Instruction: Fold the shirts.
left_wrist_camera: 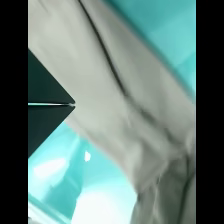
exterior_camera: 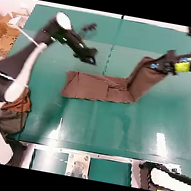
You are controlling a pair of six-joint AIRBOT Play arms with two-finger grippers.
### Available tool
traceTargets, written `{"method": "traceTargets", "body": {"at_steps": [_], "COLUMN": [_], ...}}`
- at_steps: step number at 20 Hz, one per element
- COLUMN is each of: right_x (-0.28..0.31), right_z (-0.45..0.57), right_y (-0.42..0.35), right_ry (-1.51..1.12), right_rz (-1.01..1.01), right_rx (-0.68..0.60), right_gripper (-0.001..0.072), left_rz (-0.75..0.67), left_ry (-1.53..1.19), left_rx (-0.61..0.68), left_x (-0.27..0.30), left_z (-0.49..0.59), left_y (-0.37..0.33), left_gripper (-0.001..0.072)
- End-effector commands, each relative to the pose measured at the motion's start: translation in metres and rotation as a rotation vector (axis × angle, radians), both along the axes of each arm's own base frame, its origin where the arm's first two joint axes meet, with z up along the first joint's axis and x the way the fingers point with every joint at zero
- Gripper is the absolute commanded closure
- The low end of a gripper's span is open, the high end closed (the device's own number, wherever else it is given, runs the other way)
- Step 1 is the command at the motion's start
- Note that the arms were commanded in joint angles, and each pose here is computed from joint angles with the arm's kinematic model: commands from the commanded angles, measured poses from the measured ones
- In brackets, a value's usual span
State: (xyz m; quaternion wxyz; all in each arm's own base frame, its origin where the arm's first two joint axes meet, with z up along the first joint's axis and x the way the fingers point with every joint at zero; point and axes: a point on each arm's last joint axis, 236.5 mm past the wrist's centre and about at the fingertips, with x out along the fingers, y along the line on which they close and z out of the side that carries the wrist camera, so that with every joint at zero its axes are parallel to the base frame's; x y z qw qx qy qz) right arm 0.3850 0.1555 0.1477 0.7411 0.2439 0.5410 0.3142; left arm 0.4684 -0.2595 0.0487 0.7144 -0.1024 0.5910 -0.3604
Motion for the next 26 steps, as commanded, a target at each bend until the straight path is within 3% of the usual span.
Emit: {"method": "traceTargets", "body": {"at_steps": [1, 6, 8, 10, 14, 20, 23, 26], "right_x": [0.014, 0.028, 0.023, 0.005, 0.023, 0.064, 0.058, 0.044], "right_z": [-0.024, -0.095, -0.135, -0.164, -0.159, -0.143, -0.168, -0.202], "right_y": [0.093, 0.236, 0.28, 0.299, 0.212, -0.019, -0.078, -0.064], "right_ry": [-0.03, -0.095, -0.094, -0.065, -0.042, 0.101, 0.165, 0.223], "right_rz": [-0.039, -0.104, -0.132, -0.059, 0.032, -0.181, -0.249, -0.202], "right_rx": [0.046, 0.1, 0.106, 0.066, -0.087, -0.249, -0.211, -0.072], "right_gripper": [0.0698, 0.0676, 0.0507, 0.0248, 0.0241, 0.0241, 0.0241, 0.0241], "left_rz": [0.11, 0.211, 0.214, 0.213, 0.226, 0.25, 0.287, 0.302], "left_ry": [0.014, 0.032, 0.018, 0.007, 0.001, 0.013, 0.03, 0.042], "left_rx": [0.13, 0.141, 0.144, 0.147, 0.16, 0.206, 0.227, 0.226], "left_x": [0.01, 0.02, 0.023, 0.024, 0.026, 0.026, 0.026, 0.026], "left_z": [0.011, 0.011, 0.011, 0.011, 0.01, 0.004, 0.002, 0.001], "left_y": [0.096, 0.152, 0.164, 0.174, 0.186, 0.196, 0.201, 0.201], "left_gripper": [0.0686, 0.0686, 0.0686, 0.0686, 0.0686, 0.0686, 0.0686, 0.0686]}}
